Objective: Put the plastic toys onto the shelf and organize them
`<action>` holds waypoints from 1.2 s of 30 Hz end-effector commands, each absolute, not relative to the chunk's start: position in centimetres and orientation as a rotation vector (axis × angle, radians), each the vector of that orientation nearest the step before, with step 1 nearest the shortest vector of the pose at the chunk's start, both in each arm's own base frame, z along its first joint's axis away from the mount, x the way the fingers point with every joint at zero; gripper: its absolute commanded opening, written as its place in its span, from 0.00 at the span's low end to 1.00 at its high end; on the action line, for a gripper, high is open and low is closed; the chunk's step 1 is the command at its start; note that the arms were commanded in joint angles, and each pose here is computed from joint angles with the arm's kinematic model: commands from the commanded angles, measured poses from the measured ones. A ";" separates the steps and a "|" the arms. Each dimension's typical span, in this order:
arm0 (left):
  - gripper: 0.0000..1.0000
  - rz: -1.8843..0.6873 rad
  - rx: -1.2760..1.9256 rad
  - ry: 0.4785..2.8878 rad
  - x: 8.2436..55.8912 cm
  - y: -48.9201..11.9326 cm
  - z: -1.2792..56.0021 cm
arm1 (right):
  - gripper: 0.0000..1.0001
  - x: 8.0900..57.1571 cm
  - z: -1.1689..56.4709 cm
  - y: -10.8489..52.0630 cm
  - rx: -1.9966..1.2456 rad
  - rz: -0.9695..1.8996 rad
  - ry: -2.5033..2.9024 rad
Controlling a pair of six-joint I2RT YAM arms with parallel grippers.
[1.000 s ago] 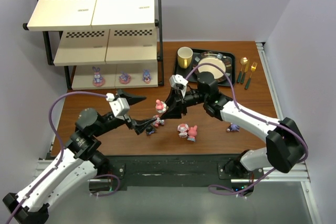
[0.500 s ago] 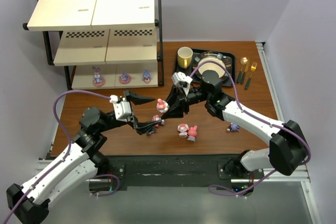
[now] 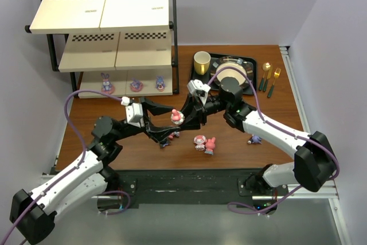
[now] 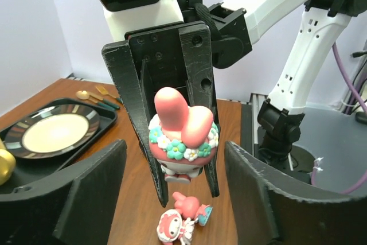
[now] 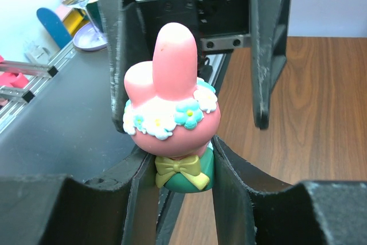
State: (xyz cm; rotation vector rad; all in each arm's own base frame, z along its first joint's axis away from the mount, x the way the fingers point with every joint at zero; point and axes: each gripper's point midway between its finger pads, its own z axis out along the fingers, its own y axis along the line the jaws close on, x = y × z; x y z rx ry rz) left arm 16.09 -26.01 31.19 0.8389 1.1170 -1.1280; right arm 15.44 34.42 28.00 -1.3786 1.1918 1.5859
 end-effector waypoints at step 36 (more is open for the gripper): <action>0.00 -0.445 0.228 1.409 30.8 -15.9 48.5 | 0.98 20.0 21.3 30.3 -1.031 1.125 1.656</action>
